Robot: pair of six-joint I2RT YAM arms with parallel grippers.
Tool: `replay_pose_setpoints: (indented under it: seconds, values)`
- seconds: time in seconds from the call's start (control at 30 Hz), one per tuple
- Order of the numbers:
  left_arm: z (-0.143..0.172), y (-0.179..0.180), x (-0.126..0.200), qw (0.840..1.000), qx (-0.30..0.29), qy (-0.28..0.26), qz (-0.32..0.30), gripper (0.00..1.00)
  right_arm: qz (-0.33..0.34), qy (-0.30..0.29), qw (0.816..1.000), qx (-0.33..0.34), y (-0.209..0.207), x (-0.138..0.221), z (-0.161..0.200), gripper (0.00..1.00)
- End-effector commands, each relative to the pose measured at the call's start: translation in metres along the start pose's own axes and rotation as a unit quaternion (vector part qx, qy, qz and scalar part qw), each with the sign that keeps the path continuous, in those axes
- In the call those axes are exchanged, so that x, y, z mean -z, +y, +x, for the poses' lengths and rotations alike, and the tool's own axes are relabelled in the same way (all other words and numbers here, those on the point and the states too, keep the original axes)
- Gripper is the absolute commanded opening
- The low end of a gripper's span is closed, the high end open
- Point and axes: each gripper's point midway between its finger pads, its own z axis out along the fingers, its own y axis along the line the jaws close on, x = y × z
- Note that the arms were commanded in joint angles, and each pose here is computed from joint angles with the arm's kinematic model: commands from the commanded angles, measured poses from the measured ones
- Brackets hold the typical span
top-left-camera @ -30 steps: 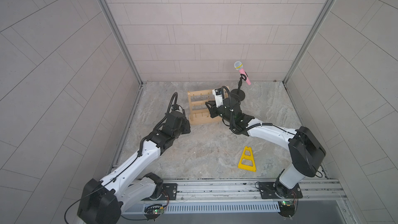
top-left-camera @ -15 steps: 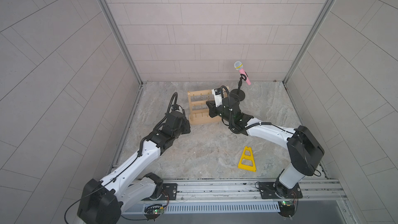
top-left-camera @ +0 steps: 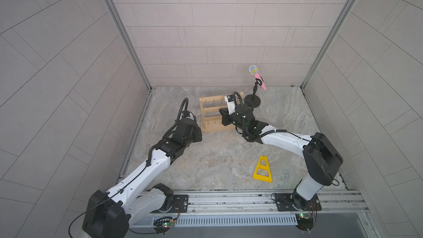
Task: Hang the necklace on the jewelry display stand
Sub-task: Hang the necklace on the stand.
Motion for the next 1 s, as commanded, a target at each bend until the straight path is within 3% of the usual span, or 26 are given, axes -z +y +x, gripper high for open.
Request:
replay_pose_setpoints:
  seconds: [0.0, 0.73, 0.97]
  values:
    - [-0.002, 0.003, 0.002, 1.0, 0.007, -0.008, -0.002, 0.31, 0.004, 0.002, 1.0, 0.0, -0.001, -0.002, 0.001, 0.08]
    - [0.0, 0.006, 0.001, 1.0, 0.01, -0.007, -0.005, 0.31, 0.008, 0.023, 1.0, 0.006, -0.003, -0.002, 0.017, 0.08]
    - [-0.001, 0.007, 0.001, 1.0, 0.012, -0.01, -0.006, 0.31, 0.017, 0.005, 0.999, 0.029, 0.003, 0.009, 0.01, 0.08]
